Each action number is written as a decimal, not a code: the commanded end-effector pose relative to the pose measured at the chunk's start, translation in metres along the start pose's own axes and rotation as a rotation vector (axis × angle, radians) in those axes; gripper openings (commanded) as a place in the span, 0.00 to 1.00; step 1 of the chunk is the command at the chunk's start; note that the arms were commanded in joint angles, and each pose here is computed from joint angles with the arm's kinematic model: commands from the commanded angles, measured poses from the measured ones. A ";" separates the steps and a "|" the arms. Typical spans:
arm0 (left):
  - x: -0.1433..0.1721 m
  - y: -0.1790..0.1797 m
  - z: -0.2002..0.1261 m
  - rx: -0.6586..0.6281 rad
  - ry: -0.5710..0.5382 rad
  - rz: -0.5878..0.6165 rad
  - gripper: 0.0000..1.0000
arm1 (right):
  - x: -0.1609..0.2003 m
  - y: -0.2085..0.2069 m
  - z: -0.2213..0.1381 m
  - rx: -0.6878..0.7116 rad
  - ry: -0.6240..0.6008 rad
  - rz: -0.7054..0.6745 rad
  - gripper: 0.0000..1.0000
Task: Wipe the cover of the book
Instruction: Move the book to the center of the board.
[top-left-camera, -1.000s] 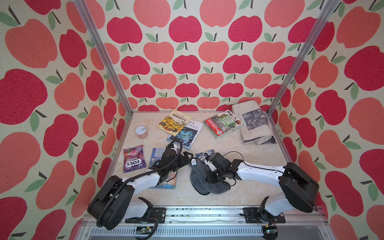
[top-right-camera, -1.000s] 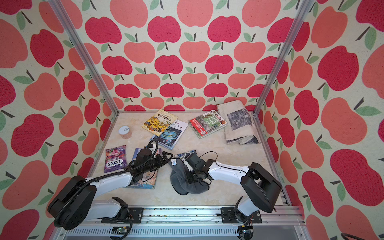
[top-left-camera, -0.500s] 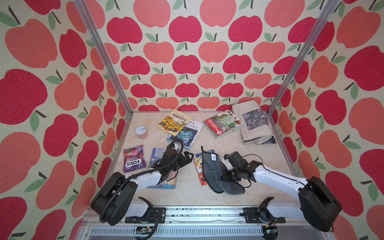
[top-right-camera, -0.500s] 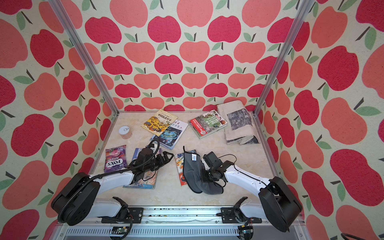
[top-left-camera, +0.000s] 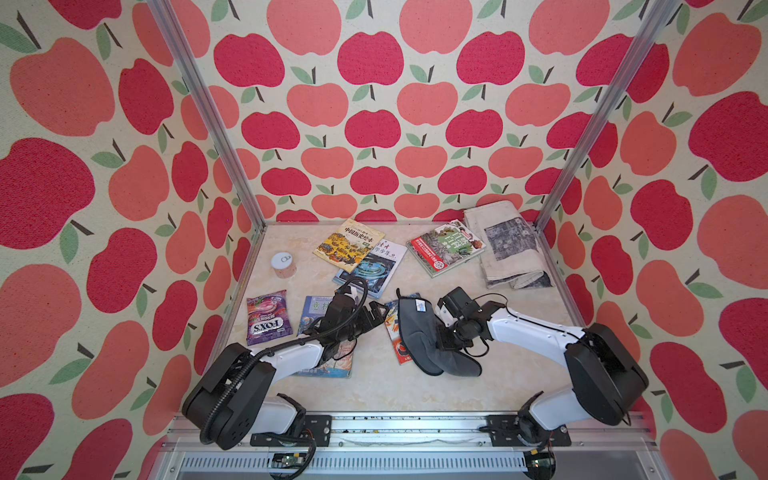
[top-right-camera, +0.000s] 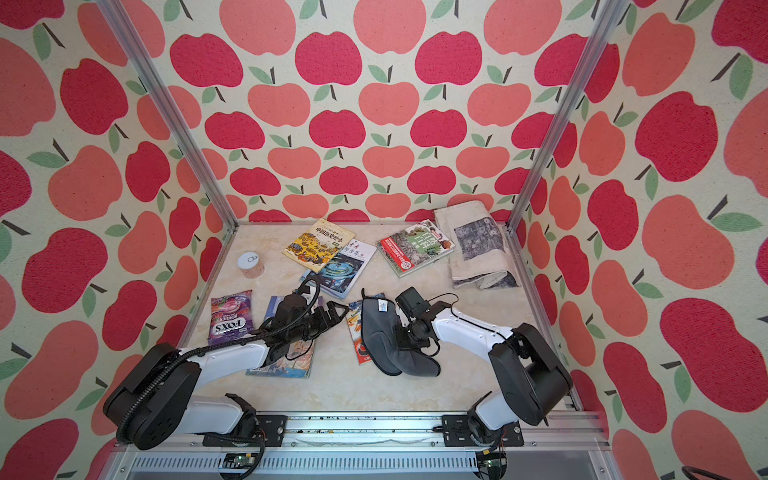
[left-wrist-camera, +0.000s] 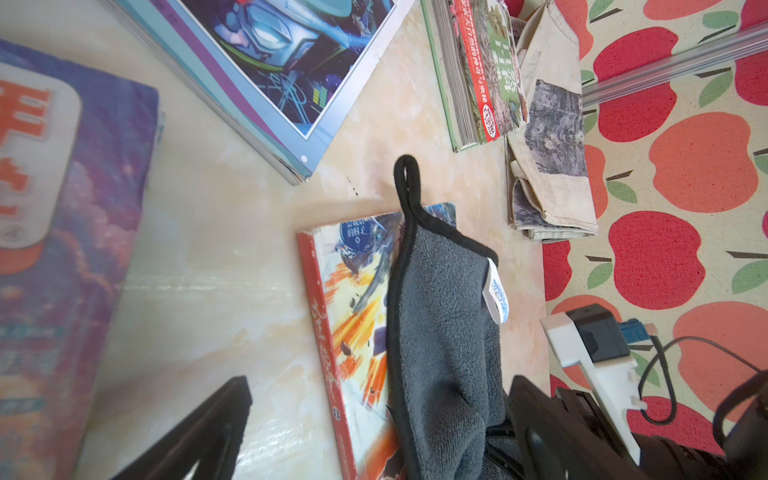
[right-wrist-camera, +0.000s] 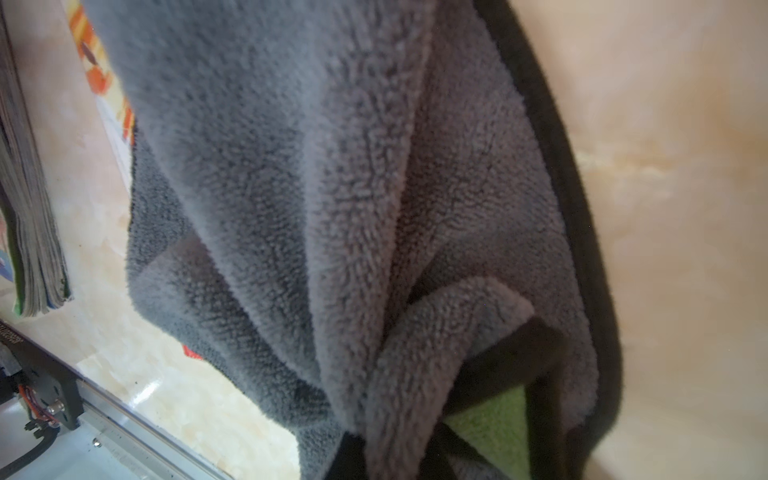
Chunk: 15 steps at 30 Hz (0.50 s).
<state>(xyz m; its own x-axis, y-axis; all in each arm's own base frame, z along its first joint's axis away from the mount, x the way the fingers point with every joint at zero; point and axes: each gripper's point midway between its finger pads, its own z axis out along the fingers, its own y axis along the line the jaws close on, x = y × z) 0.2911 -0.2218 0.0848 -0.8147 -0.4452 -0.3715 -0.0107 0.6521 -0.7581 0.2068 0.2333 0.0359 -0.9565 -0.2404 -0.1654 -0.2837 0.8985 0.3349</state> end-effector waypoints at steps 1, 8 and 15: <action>0.000 -0.003 -0.007 0.006 -0.014 0.030 0.99 | -0.015 -0.022 0.011 0.109 0.008 -0.022 0.00; -0.001 0.000 -0.008 -0.005 -0.022 0.037 0.99 | -0.050 -0.013 0.000 0.118 -0.010 -0.060 0.00; -0.041 -0.003 0.016 -0.026 -0.047 0.069 0.99 | -0.060 -0.009 -0.016 0.134 -0.038 -0.084 0.00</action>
<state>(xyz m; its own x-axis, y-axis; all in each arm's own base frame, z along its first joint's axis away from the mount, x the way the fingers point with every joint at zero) 0.3110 -0.2174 0.0856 -0.8027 -0.4365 -0.4063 -0.0015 0.6828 -0.7306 0.2608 0.2416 0.0485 -0.9354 -0.2843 -0.2101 -0.3312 0.9127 0.2394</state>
